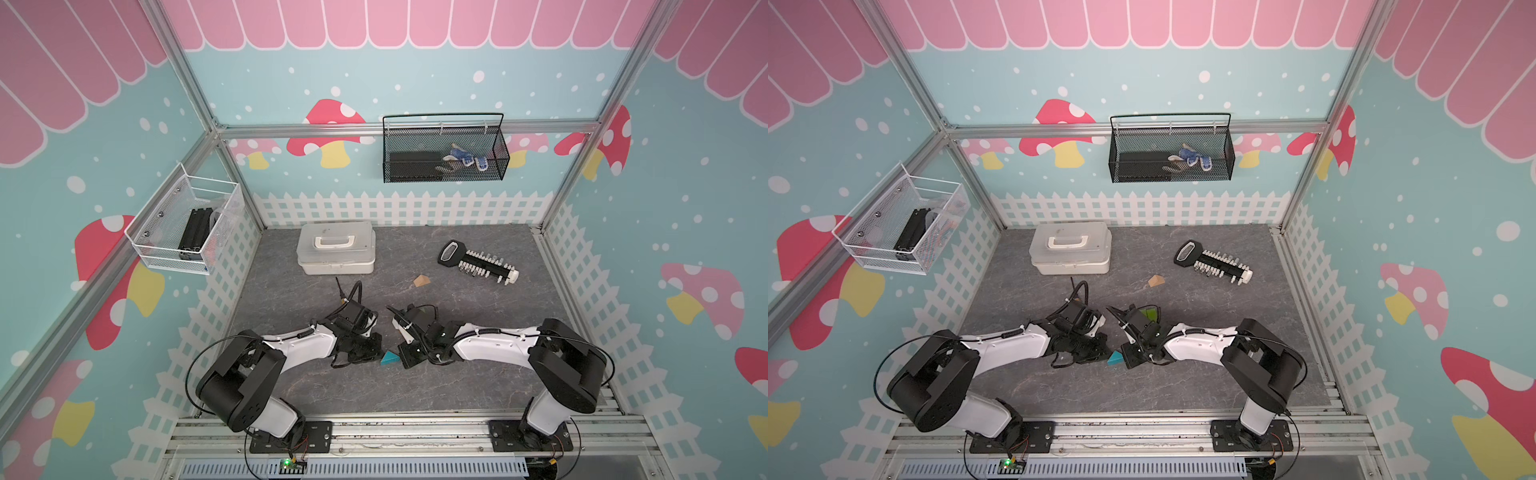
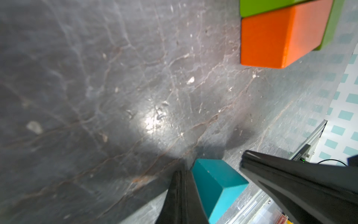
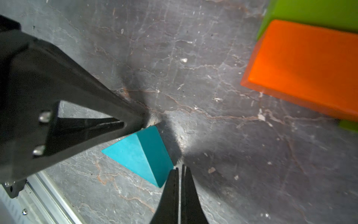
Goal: Assemble a piece of candy with building blocks
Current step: Adjust the building block at the center of the board.
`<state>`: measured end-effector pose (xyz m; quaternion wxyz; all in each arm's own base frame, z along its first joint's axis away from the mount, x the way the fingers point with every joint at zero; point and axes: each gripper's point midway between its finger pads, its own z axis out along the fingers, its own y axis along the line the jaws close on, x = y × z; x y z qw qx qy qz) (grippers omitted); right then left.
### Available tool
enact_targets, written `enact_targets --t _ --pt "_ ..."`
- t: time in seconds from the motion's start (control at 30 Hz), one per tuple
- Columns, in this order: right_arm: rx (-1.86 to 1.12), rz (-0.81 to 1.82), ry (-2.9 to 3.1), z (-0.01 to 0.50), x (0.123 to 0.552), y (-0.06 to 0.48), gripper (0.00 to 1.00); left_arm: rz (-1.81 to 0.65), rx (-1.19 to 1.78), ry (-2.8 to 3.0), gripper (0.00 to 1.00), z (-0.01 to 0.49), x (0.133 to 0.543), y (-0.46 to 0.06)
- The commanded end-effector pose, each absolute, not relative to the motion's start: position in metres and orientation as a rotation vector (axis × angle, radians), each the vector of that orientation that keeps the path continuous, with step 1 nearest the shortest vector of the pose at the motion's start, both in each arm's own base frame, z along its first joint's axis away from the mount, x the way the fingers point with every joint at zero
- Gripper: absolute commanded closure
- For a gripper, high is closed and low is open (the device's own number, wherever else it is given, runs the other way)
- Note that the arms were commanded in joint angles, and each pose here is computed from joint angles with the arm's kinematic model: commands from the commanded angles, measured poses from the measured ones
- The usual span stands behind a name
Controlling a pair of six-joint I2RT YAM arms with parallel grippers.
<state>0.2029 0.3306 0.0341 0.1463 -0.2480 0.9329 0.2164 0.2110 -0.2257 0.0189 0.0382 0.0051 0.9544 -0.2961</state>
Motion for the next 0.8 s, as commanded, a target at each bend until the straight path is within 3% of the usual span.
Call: enact_targets --t 0.0,0.37,0.77 --pt "-0.734 0.677 2.676 0.039 0.200 0.345 1.00 -0.890 -0.011 2.978 1.00 0.012 0.195 -0.226" --pt "-0.722 0.545 2.651 0.050 0.213 0.334 1.00 -0.844 0.005 2.985 1.00 0.012 0.183 -0.229" --pt "-0.633 0.597 2.709 0.061 0.160 0.297 1.00 -0.838 0.023 2.965 1.00 0.017 0.188 -0.230"
